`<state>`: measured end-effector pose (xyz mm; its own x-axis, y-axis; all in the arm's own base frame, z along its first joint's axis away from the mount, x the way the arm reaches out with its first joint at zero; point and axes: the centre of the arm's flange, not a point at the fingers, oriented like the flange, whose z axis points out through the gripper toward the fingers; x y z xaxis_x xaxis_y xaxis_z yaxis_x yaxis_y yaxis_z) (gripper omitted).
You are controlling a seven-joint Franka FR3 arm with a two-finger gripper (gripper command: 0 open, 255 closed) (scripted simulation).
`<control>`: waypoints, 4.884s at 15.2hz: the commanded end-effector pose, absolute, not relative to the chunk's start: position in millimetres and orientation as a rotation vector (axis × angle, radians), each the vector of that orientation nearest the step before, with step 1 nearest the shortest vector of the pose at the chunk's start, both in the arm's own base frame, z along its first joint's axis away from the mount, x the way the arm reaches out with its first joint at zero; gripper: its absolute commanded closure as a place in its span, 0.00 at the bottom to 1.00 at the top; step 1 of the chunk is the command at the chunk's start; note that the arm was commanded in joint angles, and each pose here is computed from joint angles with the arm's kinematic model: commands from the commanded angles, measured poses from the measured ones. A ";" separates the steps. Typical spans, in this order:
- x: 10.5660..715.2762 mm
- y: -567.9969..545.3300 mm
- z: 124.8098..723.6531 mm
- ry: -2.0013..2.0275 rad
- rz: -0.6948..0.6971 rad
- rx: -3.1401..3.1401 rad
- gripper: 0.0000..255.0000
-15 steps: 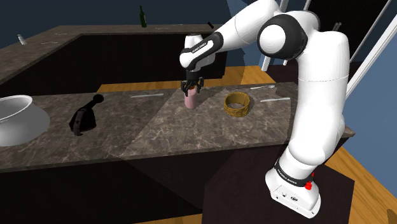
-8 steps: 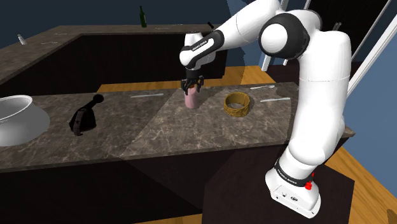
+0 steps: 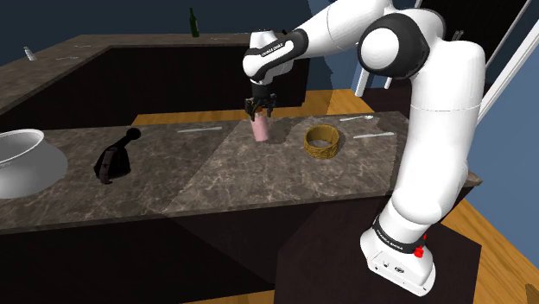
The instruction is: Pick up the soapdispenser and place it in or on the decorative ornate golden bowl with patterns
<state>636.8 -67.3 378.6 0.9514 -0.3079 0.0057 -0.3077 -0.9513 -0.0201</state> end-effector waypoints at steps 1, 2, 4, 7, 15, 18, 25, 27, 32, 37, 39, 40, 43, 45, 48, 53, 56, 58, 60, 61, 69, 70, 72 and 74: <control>636.2 -68.2 389.3 0.486 -0.014 -3.084 1.00; 636.1 -68.2 394.5 0.486 -0.014 -3.084 1.00; 636.1 -68.2 405.1 0.487 -0.014 -3.084 1.00; 636.2 -68.2 420.9 0.486 -0.014 -3.084 1.00; 636.2 -68.2 463.2 0.486 -0.014 -3.084 1.00; 636.2 -68.2 479.0 0.486 -0.014 -3.084 1.00; 603.3 -90.2 499.0 0.486 -0.014 -3.084 1.00; 581.4 -104.8 500.2 0.486 -0.014 -3.084 1.00; 526.6 -141.5 503.3 0.486 -0.014 -3.084 1.00; 471.8 -178.2 506.3 0.486 -0.014 -3.084 1.00; 449.9 -192.9 507.5 0.486 -0.014 -3.084 1.00; 438.9 -200.2 508.1 0.486 -0.014 -3.084 1.00; 406.1 -222.2 510.0 0.486 -0.014 -3.084 1.00; 384.2 -236.9 511.2 0.486 -0.014 -3.084 1.00; 374.3 -243.5 501.2 0.486 -0.014 -3.084 1.00; 374.3 -243.5 474.8 0.486 -0.014 -3.084 1.00; 374.3 -243.5 458.9 0.486 -0.014 -3.084 1.00; 374.3 -243.5 448.4 0.486 -0.014 -3.084 1.00; 374.3 -243.5 437.8 0.486 -0.014 -3.084 1.00; 374.3 -243.5 432.5 0.486 -0.014 -3.084 1.00; 374.3 -243.5 427.2 0.486 -0.014 -3.084 1.00; 374.1 -243.6 427.2 0.486 -0.014 -3.084 0.00; 374.1 -243.7 427.1 0.486 -0.014 -3.084 0.00; 374.1 -243.7 427.1 0.486 -0.014 -3.084 0.00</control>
<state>374.1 -243.7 427.1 0.9514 -0.3078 0.0057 -0.3076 -0.9513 -0.0202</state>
